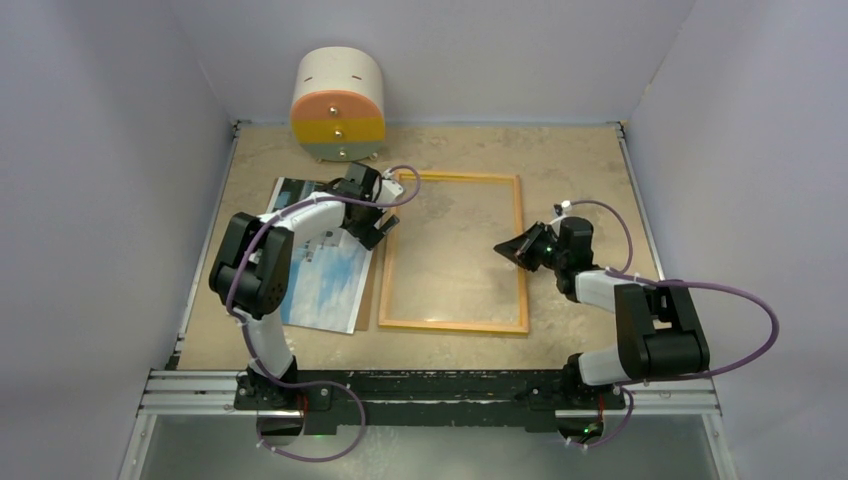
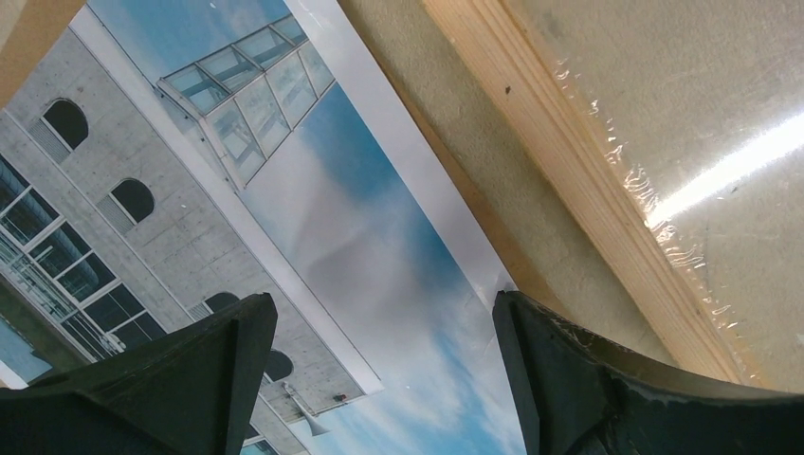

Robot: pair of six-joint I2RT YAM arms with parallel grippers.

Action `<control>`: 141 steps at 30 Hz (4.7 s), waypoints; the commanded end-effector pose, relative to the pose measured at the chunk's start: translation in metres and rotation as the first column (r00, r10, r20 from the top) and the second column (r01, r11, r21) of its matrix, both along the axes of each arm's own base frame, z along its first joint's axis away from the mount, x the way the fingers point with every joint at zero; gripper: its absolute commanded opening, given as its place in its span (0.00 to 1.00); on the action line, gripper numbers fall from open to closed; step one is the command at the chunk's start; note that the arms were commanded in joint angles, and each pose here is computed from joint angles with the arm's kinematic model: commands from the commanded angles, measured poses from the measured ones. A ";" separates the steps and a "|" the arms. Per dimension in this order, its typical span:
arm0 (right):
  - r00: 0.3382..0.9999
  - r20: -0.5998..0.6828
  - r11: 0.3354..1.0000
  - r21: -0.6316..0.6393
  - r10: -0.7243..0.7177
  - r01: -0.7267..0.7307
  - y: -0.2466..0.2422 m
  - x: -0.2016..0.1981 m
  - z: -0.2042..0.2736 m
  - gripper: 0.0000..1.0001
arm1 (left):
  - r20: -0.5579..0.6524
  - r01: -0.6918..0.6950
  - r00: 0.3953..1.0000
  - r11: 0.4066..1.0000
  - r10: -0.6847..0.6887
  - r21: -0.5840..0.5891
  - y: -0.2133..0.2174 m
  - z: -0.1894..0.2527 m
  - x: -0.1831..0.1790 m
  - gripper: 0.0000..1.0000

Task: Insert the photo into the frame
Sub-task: Place the photo frame item in the photo frame.

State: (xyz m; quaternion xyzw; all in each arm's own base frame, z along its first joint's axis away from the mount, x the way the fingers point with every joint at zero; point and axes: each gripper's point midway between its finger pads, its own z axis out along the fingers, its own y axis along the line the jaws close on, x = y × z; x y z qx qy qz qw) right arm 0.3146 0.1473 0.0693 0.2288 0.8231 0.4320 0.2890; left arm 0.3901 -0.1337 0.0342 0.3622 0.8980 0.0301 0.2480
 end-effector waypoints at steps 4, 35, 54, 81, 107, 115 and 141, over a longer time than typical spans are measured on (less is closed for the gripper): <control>0.982 0.169 0.996 0.002 0.088 -0.089 0.010 0.017 0.040 0.00 | -0.007 0.039 0.999 0.999 -0.040 -0.012 -0.015 -0.006 0.004 0.90; 0.960 0.266 0.990 0.088 0.084 -0.111 0.017 0.014 0.055 0.00 | -0.048 0.179 0.982 0.977 -0.185 -0.112 -0.045 -0.011 -0.024 0.90; 0.966 0.253 0.998 -0.005 0.054 -0.055 0.024 0.027 0.047 0.19 | -0.039 0.184 0.981 0.979 -0.188 -0.091 -0.041 -0.010 -0.023 0.90; 0.980 0.185 0.950 -0.312 0.067 -0.006 0.013 0.034 0.031 0.95 | -0.015 0.149 0.988 0.986 -0.151 -0.076 -0.029 -0.004 -0.008 0.90; 0.967 0.158 0.958 -0.239 0.198 -0.157 0.041 0.015 0.083 0.99 | -0.065 0.080 0.993 0.980 -0.094 -0.183 -0.016 -0.006 -0.001 0.88; 0.980 0.058 0.933 -0.322 0.190 -0.162 0.033 0.015 0.067 0.99 | -0.064 0.080 0.994 0.981 -0.093 -0.177 -0.015 -0.007 -0.002 0.87; 0.993 -0.045 0.781 -0.614 0.107 -0.112 0.004 0.026 0.018 0.99 | -0.066 0.083 0.993 0.983 -0.095 -0.164 -0.013 -0.009 -0.003 0.87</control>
